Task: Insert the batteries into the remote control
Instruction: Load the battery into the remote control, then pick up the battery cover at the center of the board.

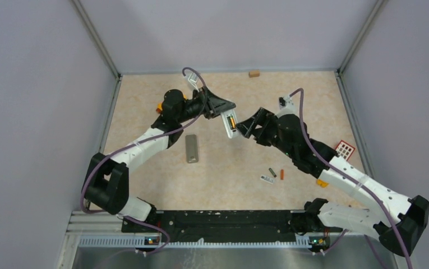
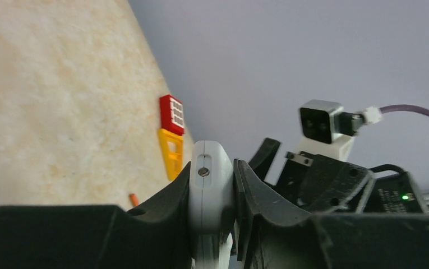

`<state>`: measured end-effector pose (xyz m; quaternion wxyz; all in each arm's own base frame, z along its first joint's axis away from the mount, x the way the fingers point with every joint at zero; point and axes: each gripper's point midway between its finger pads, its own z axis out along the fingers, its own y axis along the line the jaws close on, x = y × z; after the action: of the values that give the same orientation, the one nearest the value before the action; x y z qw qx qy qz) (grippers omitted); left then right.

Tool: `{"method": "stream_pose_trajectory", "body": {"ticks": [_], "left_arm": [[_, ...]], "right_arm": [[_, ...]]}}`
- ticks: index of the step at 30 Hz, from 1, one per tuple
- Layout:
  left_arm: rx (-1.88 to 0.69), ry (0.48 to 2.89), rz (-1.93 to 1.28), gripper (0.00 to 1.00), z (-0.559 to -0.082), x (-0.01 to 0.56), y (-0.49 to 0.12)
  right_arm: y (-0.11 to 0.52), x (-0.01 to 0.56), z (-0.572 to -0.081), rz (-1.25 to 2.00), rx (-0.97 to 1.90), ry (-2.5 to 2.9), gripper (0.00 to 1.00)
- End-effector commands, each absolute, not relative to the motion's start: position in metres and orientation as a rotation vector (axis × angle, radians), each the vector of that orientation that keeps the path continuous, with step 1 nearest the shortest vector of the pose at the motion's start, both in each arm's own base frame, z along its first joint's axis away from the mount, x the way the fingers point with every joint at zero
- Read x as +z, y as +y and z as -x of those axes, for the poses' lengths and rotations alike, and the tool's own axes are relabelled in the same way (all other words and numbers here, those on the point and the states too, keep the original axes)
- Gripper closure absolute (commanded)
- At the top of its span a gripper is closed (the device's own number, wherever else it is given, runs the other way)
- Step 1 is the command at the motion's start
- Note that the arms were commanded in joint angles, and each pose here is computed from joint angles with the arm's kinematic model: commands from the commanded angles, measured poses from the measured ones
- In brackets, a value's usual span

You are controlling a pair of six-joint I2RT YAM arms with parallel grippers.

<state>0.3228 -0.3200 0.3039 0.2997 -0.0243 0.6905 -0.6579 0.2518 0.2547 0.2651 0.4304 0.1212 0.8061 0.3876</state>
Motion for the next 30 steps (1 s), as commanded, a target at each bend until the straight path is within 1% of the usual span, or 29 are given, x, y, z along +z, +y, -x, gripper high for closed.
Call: {"method": "stream_pose_trajectory", "body": {"ticks": [1, 5, 7, 9, 13, 14, 15, 18, 23, 28, 30], "left_arm": [[-1.506, 1.779, -0.162, 1.0, -0.329, 0.313, -0.303], [-1.418, 1.804, -0.228, 1.0, -0.327, 0.303, -0.296], [-1.38, 1.808, -0.236, 1.0, -0.326, 0.3, -0.292], [-1.355, 1.835, -0.217, 1.0, -0.324, 0.293, -0.287], [-1.359, 1.837, -0.186, 1.0, -0.313, 0.284, -0.281], [-1.36, 1.842, -0.178, 1.0, -0.311, 0.28, -0.28], [-1.355, 1.843, -0.165, 1.0, -0.309, 0.278, -0.278], [-1.339, 1.827, -0.123, 1.0, -0.305, 0.271, -0.271], [-1.361, 1.838, -0.125, 1.0, -0.298, 0.265, -0.27], [-1.322, 1.866, -0.124, 1.0, -0.299, 0.265, -0.261], [-1.339, 1.854, -0.117, 1.0, -0.301, 0.27, -0.258]], "right_arm": [[0.245, 0.305, -0.246, -0.139, 0.973, 1.869, 0.22], [0.228, 0.286, -0.243, -0.082, 0.836, 1.935, 0.22], [0.22, 0.265, -0.24, -0.037, 0.745, 2.011, 0.24], [0.212, 0.236, -0.236, 0.008, 0.63, 2.125, 0.3], [0.193, 0.169, -0.225, 0.069, 0.376, 2.382, 0.48], [0.188, 0.154, -0.22, 0.077, 0.333, 2.43, 0.52], [0.184, 0.137, -0.214, 0.097, 0.298, 2.475, 0.52], [0.177, 0.108, -0.202, 0.163, 0.262, 2.539, 0.51], [0.172, 0.083, -0.191, 0.254, 0.253, 2.571, 0.46], [0.181, 0.059, -0.189, 0.318, 0.291, 2.595, 0.35], [0.183, 0.052, -0.19, 0.344, 0.283, 2.605, 0.33]]}}
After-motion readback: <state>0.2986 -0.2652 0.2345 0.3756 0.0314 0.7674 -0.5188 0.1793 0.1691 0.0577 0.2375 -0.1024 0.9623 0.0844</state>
